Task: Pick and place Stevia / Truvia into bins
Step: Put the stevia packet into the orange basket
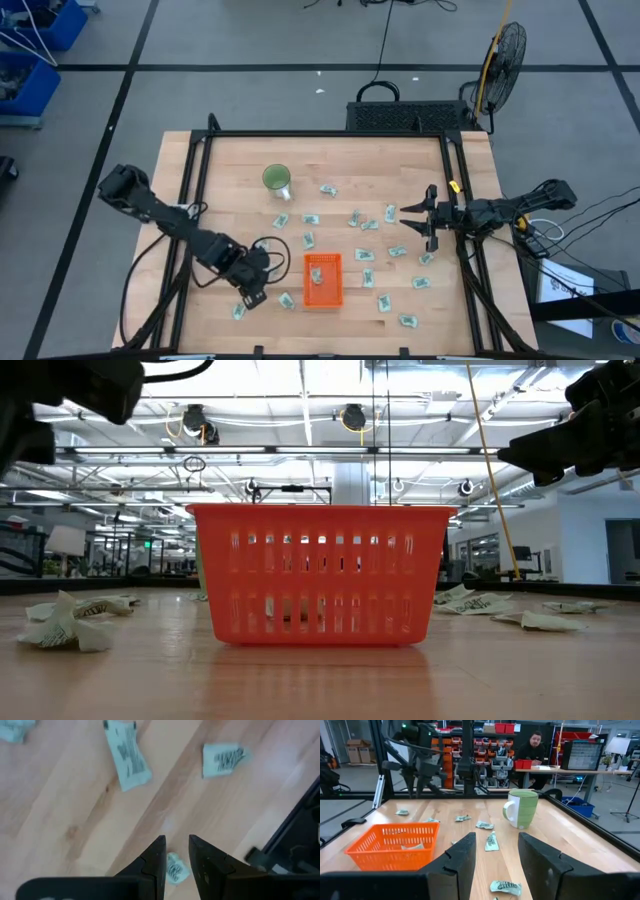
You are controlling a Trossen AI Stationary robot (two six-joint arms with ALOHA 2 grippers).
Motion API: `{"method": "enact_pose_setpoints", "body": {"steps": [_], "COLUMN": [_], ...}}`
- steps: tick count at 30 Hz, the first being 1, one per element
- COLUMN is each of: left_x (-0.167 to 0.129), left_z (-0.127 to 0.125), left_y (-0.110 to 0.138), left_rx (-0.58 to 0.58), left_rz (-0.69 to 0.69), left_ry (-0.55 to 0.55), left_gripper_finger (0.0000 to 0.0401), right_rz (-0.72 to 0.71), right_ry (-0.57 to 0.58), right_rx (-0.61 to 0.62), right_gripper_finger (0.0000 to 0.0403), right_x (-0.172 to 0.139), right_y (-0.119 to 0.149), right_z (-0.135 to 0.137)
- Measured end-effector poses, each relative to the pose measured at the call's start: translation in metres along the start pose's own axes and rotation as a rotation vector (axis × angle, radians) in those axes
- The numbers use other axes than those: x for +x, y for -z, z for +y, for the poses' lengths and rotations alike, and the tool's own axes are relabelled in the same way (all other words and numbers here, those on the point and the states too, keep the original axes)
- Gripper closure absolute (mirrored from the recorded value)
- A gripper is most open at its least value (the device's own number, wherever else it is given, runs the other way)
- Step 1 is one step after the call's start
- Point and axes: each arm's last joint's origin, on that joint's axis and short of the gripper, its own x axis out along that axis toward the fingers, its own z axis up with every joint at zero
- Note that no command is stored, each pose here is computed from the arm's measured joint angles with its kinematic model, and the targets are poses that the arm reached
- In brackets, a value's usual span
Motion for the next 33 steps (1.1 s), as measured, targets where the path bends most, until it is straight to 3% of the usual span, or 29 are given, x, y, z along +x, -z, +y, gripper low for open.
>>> {"method": "enact_pose_setpoints", "body": {"steps": [9, 13, 17, 26, 29, 33], "left_x": [0.023, 0.043, 0.061, 0.083, 0.083, 0.084], "left_z": [-0.007, -0.003, 0.000, -0.004, -0.003, -0.003], "left_y": [0.040, 0.053, 0.057, 0.056, 0.056, 0.056], "left_rx": [0.163, 0.206, 0.251, 0.311, 0.343, 0.385], "left_rz": [-0.027, -0.032, -0.028, 0.000, 0.005, 0.007], "left_ry": [0.056, 0.011, -0.060, -0.070, -0.076, -0.076], "left_gripper_finger": [0.0313, 0.0313, 0.0313, 0.0314, 0.0331, 0.0387], "right_rz": [0.000, 0.000, 0.000, 0.000, 0.003, 0.002], "right_ry": [0.000, 0.000, 0.000, 0.000, 0.000, 0.000], "right_rx": [0.000, 0.000, 0.000, 0.000, -0.001, -0.001], "right_gripper_finger": [0.0261, 0.0261, 0.0261, 0.0261, 0.0261, 0.0261], "right_x": [0.000, 0.000, 0.000, 0.000, 0.000, 0.000], "right_y": [0.000, 0.000, 0.000, 0.000, 0.000, 0.000], "right_z": [0.000, 0.000, 0.000, 0.000, 0.000, 0.000]}}
